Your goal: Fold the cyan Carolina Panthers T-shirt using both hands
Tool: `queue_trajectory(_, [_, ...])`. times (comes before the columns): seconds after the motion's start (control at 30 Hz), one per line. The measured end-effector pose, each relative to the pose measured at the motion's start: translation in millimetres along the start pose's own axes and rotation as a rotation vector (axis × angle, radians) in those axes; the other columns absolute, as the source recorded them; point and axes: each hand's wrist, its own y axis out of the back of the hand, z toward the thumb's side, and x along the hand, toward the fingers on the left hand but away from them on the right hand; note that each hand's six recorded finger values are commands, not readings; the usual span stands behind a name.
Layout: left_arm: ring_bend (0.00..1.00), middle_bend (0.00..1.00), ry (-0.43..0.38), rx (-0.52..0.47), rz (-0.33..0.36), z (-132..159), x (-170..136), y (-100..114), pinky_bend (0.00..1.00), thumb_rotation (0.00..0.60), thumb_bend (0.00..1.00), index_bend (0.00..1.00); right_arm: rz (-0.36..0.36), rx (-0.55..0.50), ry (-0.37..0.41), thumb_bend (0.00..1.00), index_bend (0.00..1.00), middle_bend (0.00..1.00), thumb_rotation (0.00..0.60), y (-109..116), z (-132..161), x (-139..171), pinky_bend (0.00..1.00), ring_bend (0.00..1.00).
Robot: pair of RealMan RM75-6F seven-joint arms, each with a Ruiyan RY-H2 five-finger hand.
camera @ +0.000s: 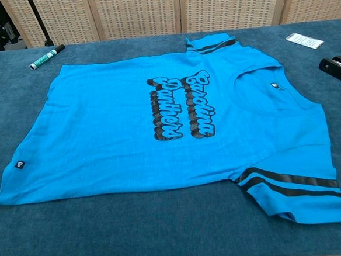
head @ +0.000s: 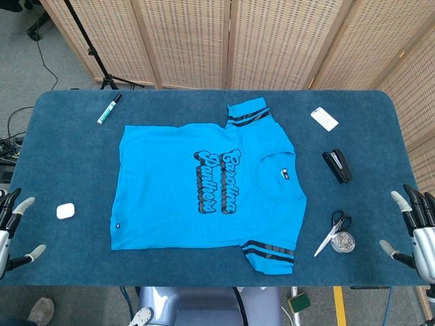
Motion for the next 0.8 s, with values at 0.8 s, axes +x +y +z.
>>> queue_trajectory(0.8, [0.0,0.0,0.018,0.012,-0.008,-0.8,3.8,-3.1,0.0,0.6,0.0,0.0,0.234,0.067,0.318,0.0,0.25,0.0,0.6,-68.2,43.8,10.3,0.0,0.0])
